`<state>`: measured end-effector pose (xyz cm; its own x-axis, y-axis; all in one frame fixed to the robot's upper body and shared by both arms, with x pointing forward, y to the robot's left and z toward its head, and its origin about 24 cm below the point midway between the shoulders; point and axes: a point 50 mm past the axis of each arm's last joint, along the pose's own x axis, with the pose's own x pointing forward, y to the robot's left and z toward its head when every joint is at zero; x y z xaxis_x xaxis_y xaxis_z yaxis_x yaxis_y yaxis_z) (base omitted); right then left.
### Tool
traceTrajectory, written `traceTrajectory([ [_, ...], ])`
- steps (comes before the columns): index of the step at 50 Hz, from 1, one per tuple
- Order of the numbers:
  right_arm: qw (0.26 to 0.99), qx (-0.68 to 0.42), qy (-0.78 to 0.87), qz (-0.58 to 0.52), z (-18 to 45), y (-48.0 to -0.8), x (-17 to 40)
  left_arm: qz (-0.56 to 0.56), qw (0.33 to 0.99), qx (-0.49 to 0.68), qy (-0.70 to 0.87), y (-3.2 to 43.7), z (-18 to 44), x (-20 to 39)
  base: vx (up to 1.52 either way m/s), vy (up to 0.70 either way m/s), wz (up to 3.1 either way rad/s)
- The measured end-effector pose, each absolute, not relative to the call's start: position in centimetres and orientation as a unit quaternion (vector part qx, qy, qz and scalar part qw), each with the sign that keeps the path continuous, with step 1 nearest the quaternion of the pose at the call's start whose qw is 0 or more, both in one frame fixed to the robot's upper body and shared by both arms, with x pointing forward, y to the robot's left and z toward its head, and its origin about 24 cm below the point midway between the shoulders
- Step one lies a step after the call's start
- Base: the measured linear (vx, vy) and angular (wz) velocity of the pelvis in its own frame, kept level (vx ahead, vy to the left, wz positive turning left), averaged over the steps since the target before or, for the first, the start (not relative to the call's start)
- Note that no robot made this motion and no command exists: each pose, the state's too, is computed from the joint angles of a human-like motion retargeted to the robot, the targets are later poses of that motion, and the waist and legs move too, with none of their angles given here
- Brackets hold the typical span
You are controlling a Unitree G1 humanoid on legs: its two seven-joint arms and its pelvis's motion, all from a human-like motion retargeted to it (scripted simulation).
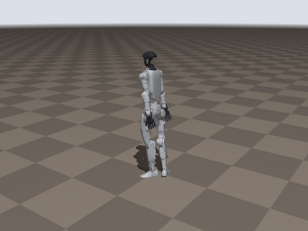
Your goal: In place motions
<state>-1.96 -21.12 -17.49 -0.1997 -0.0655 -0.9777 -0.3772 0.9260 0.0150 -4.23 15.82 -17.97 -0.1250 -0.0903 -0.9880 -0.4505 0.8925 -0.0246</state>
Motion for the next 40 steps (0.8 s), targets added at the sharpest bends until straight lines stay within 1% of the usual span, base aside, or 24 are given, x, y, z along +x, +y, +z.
traceTrajectory([
  [5,0.637,-0.135,0.744,0.148,-17.9,-19.2,-0.8,0.147,0.608,-0.198,0.755,15.2,-17.7,-6.1,0.30,-0.16,0.23],
  [10,0.659,-0.097,0.723,0.183,-18.1,-16.7,0.6,0.133,0.617,-0.169,0.757,16.4,-17.7,-5.3,0.16,-0.16,0.24],
  [15,0.668,-0.133,0.695,0.232,-18.2,-15.8,2.0,0.127,0.646,-0.159,0.735,17.0,-18.0,-3.5,0.13,-0.12,-0.19],
  [20,0.662,-0.182,0.680,0.258,-18.2,-16.4,2.5,0.117,0.667,-0.149,0.721,17.5,-18.1,-1.9,0.16,-0.14,0.08],
  [24,0.658,-0.171,0.696,0.232,-18.1,-17.4,1.5,0.099,0.680,-0.136,0.713,17.6,-18.1,-0.9,0.20,-0.18,0.11],
  [30,0.649,-0.113,0.735,0.162,-17.9,-19.1,-0.4,0.060,0.693,-0.113,0.710,17.8,-18.1,0.6,0.17,-0.17,0.58],
  [35,0.646,-0.073,0.752,0.110,-17.7,-20.0,-0.8,0.039,0.694,-0.081,0.715,18.9,-17.9,2.1,-0.04,-0.25,0.83],
  [40,0.643,-0.068,0.755,0.104,-17.7,-20.0,-1.0,0.034,0.701,-0.068,0.709,19.7,-17.7,3.1,-0.08,-0.24,0.73],
])
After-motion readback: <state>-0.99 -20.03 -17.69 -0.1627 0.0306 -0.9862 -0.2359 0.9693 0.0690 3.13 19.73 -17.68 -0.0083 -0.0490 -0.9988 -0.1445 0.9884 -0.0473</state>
